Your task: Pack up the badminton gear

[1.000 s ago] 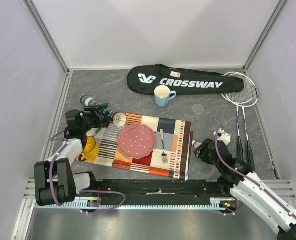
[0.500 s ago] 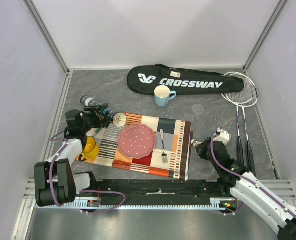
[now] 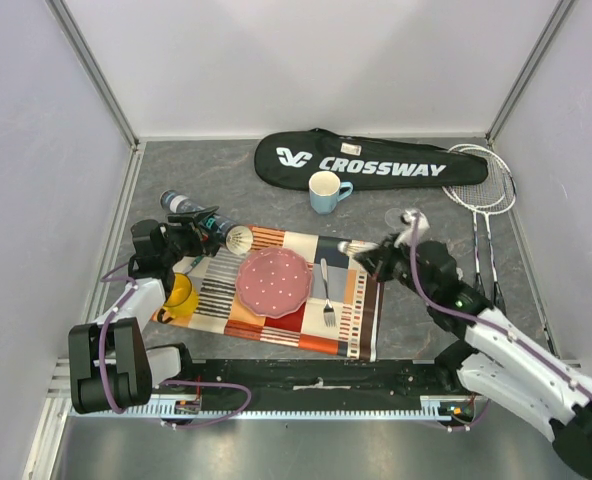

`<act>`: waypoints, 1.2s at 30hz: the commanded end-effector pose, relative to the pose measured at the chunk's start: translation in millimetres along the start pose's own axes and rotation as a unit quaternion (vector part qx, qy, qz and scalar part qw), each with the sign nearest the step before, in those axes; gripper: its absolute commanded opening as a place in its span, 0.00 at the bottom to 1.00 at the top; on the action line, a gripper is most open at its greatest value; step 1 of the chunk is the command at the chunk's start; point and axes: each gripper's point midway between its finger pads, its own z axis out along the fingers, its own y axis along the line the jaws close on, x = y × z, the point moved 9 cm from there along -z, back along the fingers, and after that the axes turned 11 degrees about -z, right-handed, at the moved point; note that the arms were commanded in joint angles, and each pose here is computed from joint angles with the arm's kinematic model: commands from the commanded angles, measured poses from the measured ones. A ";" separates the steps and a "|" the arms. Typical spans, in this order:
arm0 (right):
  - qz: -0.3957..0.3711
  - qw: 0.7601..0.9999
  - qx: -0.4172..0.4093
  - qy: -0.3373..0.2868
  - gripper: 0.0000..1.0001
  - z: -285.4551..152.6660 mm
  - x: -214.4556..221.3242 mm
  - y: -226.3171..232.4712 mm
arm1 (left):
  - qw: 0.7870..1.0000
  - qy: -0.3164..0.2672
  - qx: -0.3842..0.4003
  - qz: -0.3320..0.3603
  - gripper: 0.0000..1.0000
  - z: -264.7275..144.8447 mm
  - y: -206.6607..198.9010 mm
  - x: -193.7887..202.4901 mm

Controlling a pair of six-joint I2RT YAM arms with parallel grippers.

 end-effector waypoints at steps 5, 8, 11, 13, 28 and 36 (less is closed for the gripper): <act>-0.136 0.968 -0.206 0.045 0.00 20.5 -79.3 134.3 | 0.999 0.022 0.011 0.022 0.02 -4.4 -2.0 7.5; -0.140 0.972 -0.182 0.056 0.00 28.7 -82.0 153.5 | 0.999 0.020 0.013 0.021 0.02 -4.8 -1.7 7.4; -0.160 0.970 -0.174 0.050 0.00 38.1 -82.8 171.8 | 1.000 0.016 0.013 0.022 0.02 -4.9 -1.6 7.0; -0.167 0.967 -0.184 0.049 0.00 40.6 -80.7 184.7 | 1.000 0.017 0.012 0.022 0.02 -4.6 -1.5 7.3; -0.205 0.969 -0.124 0.062 0.00 105.4 -66.5 225.4 | 0.999 0.020 0.015 0.023 0.02 -5.6 -4.9 9.1; -0.209 0.969 -0.117 0.058 0.00 134.2 -62.0 240.9 | 0.999 0.025 0.020 0.026 0.02 -8.0 -7.5 13.0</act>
